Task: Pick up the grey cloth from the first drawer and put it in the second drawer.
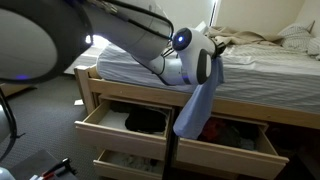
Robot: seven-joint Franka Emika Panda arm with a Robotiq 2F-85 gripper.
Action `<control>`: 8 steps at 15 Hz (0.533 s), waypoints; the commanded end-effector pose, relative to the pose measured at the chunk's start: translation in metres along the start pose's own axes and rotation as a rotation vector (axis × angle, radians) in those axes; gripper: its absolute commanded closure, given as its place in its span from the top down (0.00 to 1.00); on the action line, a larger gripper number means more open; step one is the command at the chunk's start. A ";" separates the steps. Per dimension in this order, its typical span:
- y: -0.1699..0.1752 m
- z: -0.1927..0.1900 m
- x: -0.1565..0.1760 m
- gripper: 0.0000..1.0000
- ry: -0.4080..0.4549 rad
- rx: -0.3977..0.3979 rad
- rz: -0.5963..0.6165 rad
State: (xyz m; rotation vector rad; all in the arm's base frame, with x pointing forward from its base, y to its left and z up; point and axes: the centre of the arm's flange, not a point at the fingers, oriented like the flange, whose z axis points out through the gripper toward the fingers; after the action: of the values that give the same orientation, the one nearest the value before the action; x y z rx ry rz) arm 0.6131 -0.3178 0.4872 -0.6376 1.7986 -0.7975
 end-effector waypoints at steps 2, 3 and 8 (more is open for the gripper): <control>-0.090 -0.050 0.006 0.02 0.140 0.230 -0.020; -0.093 -0.050 0.011 0.02 0.183 0.267 -0.047; -0.073 -0.022 0.018 0.02 0.161 0.079 -0.093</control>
State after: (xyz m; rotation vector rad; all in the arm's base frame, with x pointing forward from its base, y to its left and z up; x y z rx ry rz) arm 0.5591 -0.4000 0.5661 -0.5118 1.8606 -1.1435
